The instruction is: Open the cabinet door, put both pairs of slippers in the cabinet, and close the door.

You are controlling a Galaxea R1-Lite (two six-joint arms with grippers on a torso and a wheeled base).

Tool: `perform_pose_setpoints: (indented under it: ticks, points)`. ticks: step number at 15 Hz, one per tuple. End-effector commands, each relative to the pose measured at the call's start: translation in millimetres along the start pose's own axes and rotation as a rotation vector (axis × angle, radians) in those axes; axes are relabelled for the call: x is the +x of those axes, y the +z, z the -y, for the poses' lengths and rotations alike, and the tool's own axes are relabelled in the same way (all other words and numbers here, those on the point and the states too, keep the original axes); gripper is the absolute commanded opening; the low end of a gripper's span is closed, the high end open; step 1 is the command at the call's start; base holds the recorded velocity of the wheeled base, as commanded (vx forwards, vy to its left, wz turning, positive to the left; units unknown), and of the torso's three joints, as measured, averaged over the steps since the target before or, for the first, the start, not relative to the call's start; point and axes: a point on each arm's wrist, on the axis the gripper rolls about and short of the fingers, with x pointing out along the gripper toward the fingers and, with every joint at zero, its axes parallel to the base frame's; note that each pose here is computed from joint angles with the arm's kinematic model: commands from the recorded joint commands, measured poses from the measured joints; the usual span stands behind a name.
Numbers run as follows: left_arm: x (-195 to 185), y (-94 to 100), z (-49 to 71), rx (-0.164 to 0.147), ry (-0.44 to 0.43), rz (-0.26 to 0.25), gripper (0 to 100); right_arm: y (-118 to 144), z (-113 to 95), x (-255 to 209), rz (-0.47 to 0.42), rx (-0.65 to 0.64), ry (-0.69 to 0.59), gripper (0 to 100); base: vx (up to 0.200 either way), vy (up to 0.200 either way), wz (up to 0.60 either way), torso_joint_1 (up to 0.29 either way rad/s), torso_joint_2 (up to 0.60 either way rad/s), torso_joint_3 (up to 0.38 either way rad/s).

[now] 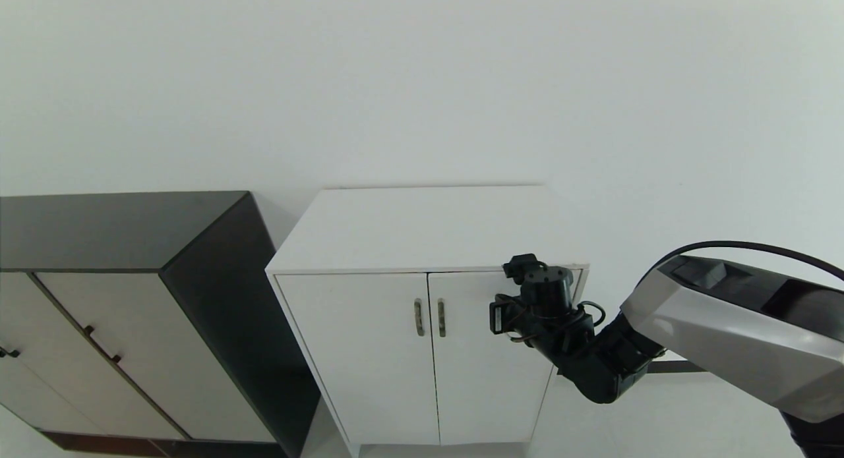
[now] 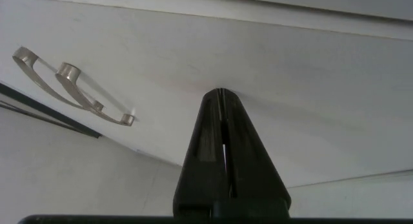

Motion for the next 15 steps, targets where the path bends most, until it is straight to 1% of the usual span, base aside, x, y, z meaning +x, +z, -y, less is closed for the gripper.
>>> perform_pose_setpoints:
  ticks: [1, 8, 15]
  points:
    - [0, 0.0, 0.0, -0.001, 0.000, 0.000, 0, 1, 1, 1, 0.003, 0.001, -0.001, 0, 0.000, 0.000, 0.00, 0.000, 0.00, 0.000]
    - [0, 0.0, 0.0, -0.001, 0.000, 0.000, 0, 3, 1, 3, 0.013, 0.006, -0.003, 0, 0.000, 0.000, 0.00, 0.000, 0.00, 0.000]
    - [0, 0.0, 0.0, -0.002, 0.000, 0.000, 0, 3, 11, 7, 0.015, 0.012, -0.026, 0, 0.000, 0.000, 0.00, 0.000, 0.00, 0.000]
